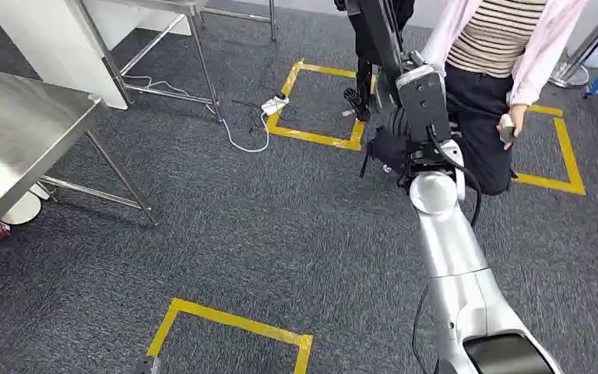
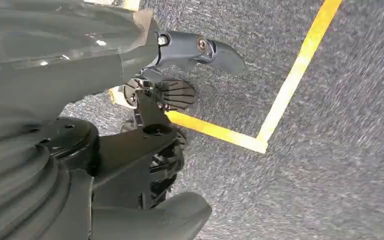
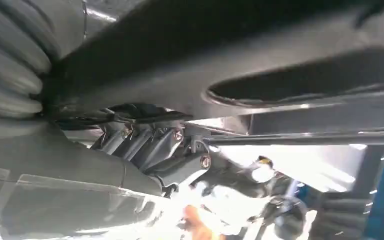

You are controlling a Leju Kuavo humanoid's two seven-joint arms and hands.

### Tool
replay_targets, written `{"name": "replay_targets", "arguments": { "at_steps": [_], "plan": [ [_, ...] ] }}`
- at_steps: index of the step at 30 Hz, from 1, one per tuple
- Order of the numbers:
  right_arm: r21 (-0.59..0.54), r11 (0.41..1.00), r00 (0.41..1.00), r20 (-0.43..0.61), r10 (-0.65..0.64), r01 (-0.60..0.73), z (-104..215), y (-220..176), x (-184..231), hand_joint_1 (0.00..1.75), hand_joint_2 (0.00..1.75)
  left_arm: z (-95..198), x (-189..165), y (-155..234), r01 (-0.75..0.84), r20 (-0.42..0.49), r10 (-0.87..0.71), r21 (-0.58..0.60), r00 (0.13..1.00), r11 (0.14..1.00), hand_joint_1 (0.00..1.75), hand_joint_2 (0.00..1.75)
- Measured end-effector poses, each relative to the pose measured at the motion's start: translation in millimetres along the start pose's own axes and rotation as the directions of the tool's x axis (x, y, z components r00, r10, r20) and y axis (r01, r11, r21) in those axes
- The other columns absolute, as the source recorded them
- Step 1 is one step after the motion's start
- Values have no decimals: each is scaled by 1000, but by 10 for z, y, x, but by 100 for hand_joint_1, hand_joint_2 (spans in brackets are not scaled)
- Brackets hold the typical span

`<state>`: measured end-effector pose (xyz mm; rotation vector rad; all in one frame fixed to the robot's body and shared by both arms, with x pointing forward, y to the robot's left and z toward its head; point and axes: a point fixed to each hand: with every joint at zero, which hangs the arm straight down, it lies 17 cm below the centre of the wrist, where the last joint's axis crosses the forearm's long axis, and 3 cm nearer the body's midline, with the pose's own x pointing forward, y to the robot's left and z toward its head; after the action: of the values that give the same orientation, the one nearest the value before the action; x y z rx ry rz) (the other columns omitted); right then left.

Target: Take the parts from the cabinet and place them on the table.

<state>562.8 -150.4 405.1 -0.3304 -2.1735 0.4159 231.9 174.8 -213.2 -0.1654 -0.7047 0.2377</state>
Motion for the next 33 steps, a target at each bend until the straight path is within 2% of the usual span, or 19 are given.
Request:
{"name": "replay_targets", "arguments": {
  "at_steps": [5, 17, 33],
  "plan": [
    [3, 1000, 999, -29, 21, -21, 93, -59, -175, 175, 175, -2, -7, -38, -4, -7, 4, -4, 1000, 1000, 0, 175],
    [-7, 1000, 999, -35, 26, -27, 123, -116, -230, 175, 175, -6, -36, -9, 10, -23, -10, 8, 1000, 1000, 0, 175],
    [-5, 1000, 998, -59, 13, -14, 303, 27, -361, 175, 175, -5, -44, -17, -9, -24, 9, 20, 1000, 1000, 0, 175]
  ]
}}
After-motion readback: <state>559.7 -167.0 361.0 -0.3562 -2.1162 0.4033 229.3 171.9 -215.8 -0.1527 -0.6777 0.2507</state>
